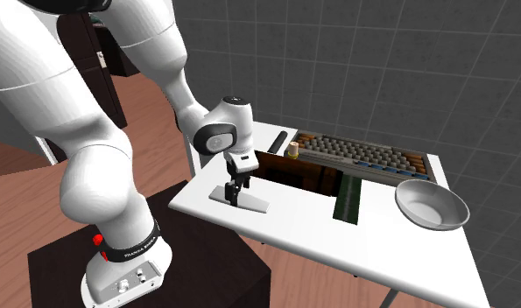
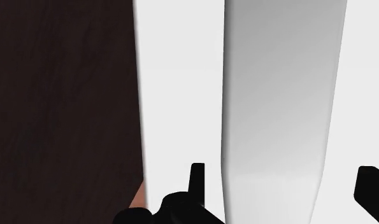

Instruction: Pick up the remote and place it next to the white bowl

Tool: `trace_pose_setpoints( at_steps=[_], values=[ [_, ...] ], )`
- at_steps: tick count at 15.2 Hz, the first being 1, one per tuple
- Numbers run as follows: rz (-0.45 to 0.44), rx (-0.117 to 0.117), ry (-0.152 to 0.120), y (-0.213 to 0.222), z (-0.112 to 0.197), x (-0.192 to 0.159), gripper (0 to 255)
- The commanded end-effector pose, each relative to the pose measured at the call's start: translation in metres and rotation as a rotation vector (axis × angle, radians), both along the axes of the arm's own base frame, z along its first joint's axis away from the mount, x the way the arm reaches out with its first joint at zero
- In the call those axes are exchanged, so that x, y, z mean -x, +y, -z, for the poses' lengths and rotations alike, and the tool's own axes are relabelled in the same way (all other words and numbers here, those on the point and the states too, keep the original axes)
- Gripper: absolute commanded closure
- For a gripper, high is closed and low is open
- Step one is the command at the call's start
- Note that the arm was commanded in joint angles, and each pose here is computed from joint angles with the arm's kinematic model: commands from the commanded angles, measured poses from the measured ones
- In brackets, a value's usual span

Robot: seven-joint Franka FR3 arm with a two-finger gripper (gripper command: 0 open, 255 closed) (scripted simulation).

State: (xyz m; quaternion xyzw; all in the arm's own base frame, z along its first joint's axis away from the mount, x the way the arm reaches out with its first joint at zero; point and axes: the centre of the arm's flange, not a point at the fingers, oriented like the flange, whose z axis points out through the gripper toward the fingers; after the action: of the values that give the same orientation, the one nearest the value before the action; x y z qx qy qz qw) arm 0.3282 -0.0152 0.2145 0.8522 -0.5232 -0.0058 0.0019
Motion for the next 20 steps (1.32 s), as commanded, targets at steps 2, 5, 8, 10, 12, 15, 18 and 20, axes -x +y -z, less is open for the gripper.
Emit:
trace_pose_setpoints(
  at_steps=[2,5,8,10,12,15,18,20],
  values=[
    [0.001,0.0,-0.001,-0.0002,0.0162,-0.0006,0],
    [0.001,-0.001,-0.001,-0.0001,0.0193,-0.0006,0],
    [0.001,0.0,-0.001,-0.0002,0.0193,-0.0006,0],
    [0.001,0.0,-0.001,-0.0002,0.0192,-0.0006,0],
    [0.001,0.0,-0.001,-0.0002,0.0192,-0.0006,255],
    [0.001,0.0,-0.001,-0.0002,0.0192,-0.0006,255],
    [0.001,0.0,-0.001,-0.0002,0.0192,-0.0006,255],
    [0.001,0.0,-0.001,-0.0002,0.0193,-0.0006,255]
  ],
)
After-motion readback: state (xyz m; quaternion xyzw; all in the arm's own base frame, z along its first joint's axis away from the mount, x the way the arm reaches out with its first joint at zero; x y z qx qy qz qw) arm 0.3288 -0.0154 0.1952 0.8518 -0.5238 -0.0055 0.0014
